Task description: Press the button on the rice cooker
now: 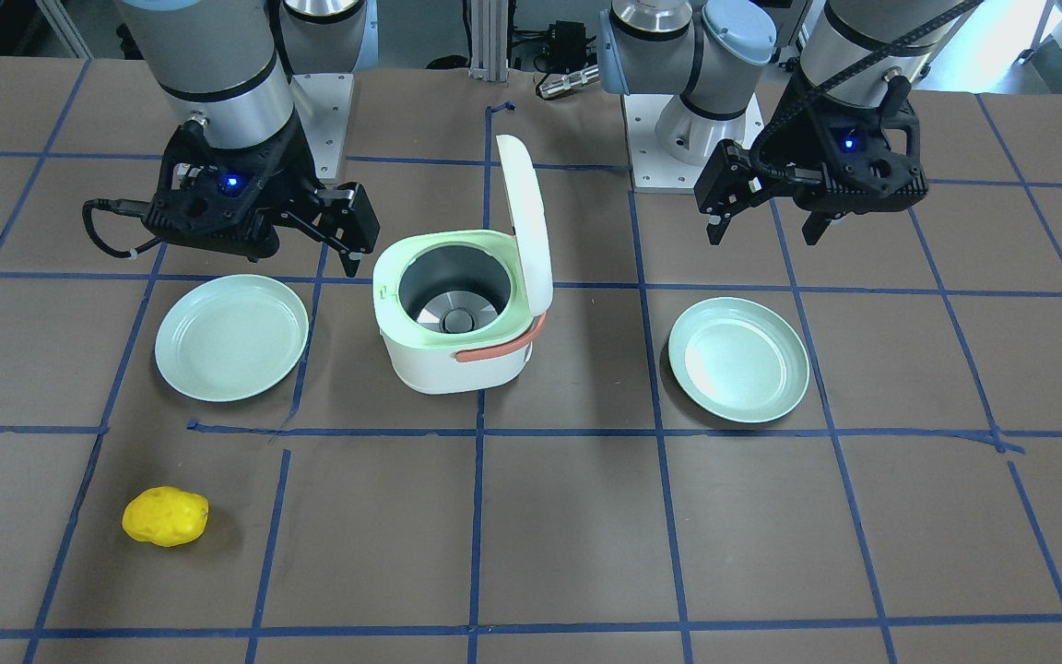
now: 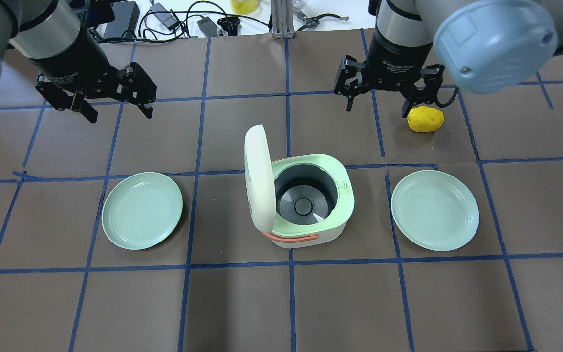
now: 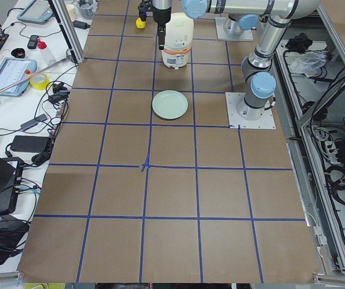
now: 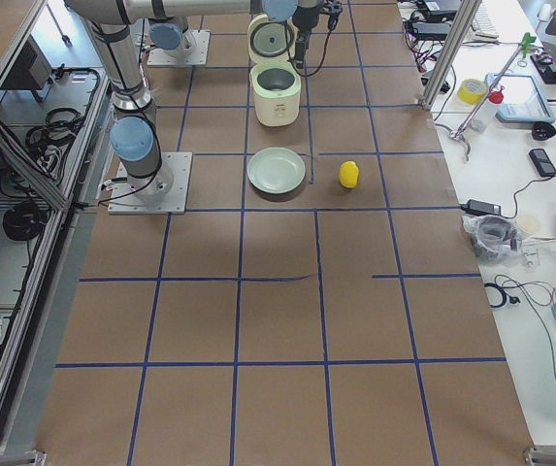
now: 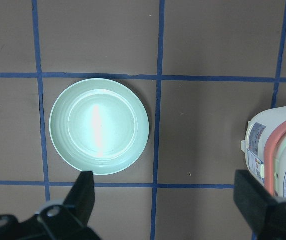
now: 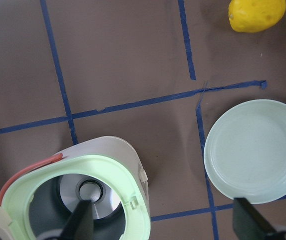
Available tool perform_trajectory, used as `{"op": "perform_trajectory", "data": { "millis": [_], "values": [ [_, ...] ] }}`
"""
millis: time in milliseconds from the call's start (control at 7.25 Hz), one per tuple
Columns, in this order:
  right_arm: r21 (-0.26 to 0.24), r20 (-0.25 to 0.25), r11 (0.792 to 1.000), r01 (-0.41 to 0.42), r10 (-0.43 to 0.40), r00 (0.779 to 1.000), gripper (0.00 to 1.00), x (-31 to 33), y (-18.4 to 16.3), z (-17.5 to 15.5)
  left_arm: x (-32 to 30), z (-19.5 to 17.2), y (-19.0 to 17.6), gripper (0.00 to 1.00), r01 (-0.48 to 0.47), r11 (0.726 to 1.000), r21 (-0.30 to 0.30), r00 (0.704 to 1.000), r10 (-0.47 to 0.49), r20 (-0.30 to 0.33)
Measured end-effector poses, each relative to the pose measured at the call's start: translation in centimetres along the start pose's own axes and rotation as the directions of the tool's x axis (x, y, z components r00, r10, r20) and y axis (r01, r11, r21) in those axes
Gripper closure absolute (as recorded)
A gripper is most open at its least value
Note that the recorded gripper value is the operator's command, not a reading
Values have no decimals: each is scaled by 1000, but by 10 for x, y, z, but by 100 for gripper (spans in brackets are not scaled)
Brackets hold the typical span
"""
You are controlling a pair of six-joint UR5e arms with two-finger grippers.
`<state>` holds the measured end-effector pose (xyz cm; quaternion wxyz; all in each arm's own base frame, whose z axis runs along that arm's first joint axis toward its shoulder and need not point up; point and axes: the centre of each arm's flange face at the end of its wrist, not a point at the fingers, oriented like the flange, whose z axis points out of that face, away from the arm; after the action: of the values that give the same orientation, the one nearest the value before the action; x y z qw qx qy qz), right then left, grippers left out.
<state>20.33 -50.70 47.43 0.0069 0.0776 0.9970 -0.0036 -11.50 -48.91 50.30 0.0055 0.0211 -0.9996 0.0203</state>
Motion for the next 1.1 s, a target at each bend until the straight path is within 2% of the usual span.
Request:
{"op": "perform_trajectory", "data": {
  "millis": [414,690,1103],
  "values": [
    [-2,-7,994,108,-108,994,0,45,-13,-11,0,0,0,0,1,1000,0,1000,-1,0],
    [-32,-9,991,129,-129,992,0,74,-16,-15,0,0,0,0,0,1000,0,1000,0,0],
    [-46,-21,990,130,-131,991,0,85,-15,-17,0,0,0,0,0,1000,0,1000,0,0]
  ]
}}
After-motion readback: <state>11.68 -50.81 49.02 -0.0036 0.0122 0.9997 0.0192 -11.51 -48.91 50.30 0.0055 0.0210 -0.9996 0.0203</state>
